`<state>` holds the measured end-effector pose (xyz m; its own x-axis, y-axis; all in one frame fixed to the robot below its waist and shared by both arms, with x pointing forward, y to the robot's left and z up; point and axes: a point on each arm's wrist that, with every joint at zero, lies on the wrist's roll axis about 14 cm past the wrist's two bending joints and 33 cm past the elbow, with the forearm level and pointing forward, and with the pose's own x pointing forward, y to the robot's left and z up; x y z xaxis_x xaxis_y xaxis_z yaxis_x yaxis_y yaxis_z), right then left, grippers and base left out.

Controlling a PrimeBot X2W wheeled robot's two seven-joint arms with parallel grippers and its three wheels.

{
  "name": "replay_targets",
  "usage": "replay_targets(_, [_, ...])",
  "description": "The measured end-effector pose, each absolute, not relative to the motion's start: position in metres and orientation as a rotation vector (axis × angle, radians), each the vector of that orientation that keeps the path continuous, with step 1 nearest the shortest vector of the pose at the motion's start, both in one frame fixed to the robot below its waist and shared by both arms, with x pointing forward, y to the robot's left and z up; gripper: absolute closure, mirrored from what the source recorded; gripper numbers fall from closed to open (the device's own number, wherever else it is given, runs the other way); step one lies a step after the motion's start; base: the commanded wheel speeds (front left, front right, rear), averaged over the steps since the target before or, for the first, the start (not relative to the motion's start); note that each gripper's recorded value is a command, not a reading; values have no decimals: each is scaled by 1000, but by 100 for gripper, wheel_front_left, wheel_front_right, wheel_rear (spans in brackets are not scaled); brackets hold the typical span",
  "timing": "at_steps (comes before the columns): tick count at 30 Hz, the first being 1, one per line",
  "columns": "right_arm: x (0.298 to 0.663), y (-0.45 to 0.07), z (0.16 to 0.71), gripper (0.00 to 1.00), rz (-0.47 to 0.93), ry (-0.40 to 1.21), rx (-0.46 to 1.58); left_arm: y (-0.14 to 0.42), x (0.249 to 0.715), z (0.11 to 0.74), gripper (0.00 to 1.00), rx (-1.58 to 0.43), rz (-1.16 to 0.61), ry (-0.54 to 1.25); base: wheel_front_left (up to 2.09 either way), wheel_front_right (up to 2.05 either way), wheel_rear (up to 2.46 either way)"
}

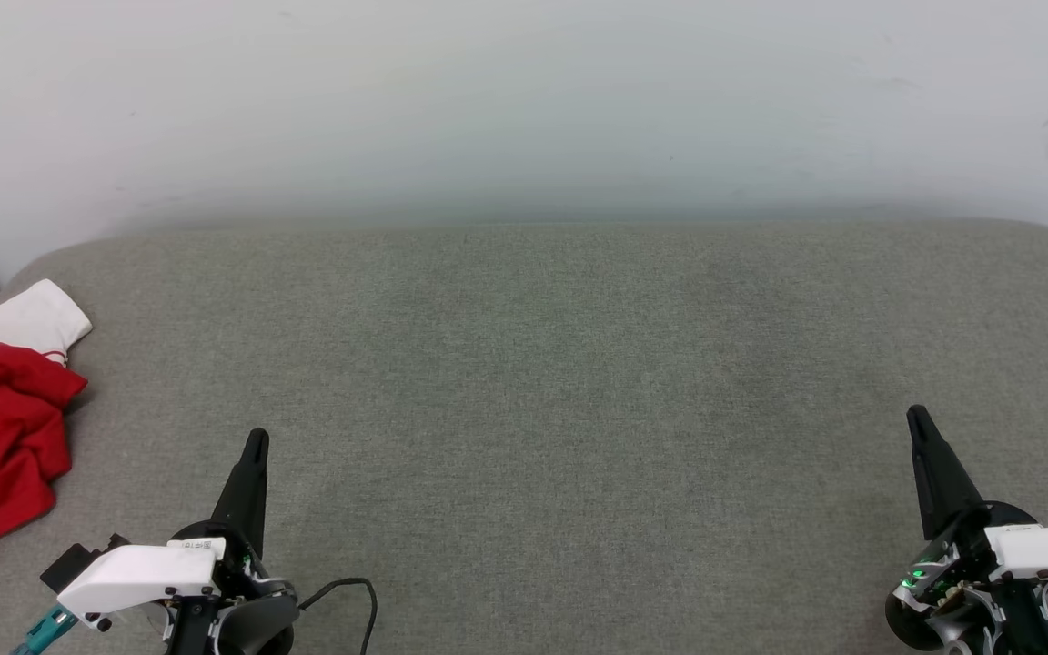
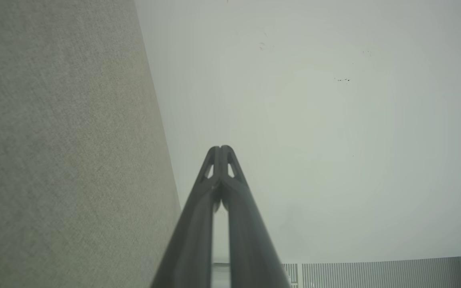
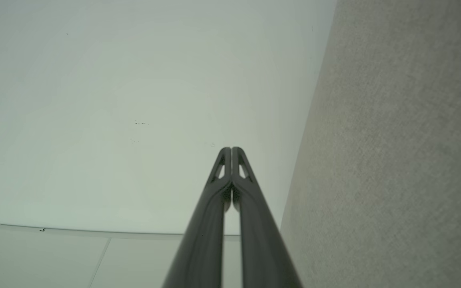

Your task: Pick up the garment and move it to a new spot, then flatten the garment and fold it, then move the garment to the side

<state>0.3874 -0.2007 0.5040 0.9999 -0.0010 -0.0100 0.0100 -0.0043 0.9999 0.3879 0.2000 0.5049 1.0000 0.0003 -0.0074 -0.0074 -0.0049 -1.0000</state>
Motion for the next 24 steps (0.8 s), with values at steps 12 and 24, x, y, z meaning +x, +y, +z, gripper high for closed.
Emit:
replay_targets(12, [387, -201, 504, 100, -9, 7, 1575, 200, 388, 505, 100, -1576, 6, 6, 0, 0, 0])
replay_targets(24, [387, -201, 504, 100, -9, 7, 1575, 200, 388, 505, 100, -1576, 6, 6, 0, 0, 0])
